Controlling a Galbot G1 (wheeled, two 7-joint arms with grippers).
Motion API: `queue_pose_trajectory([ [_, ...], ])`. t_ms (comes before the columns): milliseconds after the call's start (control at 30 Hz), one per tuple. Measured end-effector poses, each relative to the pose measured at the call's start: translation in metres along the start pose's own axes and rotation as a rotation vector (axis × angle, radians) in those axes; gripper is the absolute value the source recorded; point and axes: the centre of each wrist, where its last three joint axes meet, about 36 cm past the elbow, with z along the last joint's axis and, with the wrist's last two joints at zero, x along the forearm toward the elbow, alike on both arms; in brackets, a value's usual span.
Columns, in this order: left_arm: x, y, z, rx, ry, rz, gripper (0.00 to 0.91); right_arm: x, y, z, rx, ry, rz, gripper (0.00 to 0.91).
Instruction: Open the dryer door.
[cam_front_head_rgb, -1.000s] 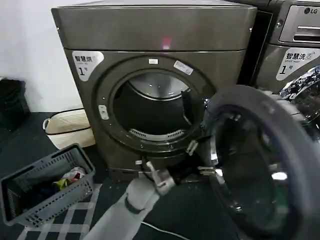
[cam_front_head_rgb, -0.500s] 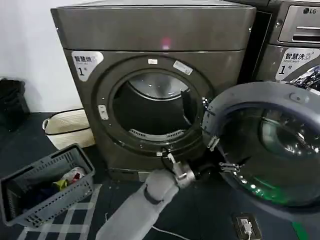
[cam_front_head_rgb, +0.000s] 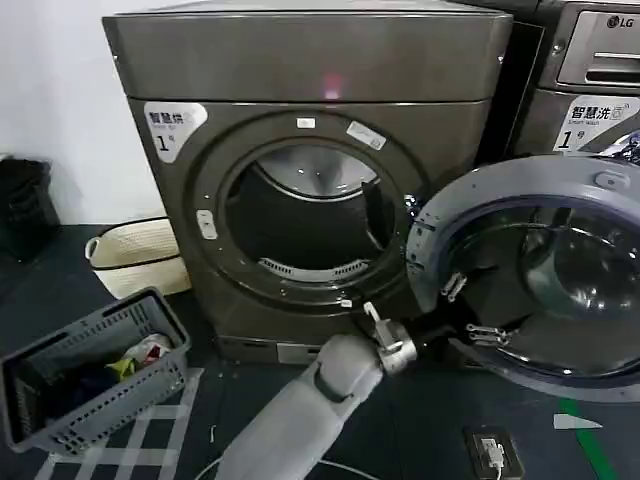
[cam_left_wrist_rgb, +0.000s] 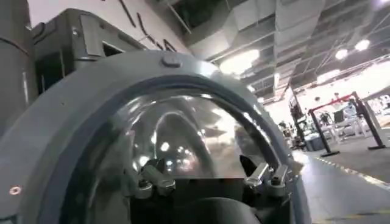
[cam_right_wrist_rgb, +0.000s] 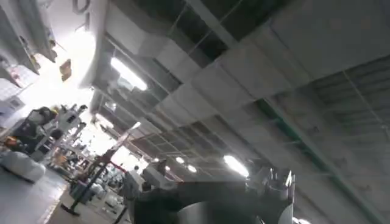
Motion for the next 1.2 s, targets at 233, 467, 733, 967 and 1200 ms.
queue_pose_trajectory([
  [233,0.008,-0.010,0.000,0.007,0.012,0.007,0.907,0.001,0.002,-0.004,-0.001,0.016,-0.014,0.907],
  [467,0.041,-0.008,-0.008,-0.031,0.015,0.002,0.907,-0.001,0.006,-0.010,-0.049,-0.006,-0.056,0.907],
  [733,0.114,0.006,-0.025,-0.159,0.093,-0.001,0.907,0.000,0.020,-0.007,-0.081,-0.040,-0.102,0.907],
  [967,0.179,0.015,-0.056,-0.227,0.155,0.014,0.907,0.006,0.034,-0.006,-0.098,-0.040,-0.132,0.907],
  [1200,0.238,0.019,-0.086,-0.368,0.253,0.052,0.907,0.008,0.047,-0.004,-0.123,-0.048,-0.159,0.907],
])
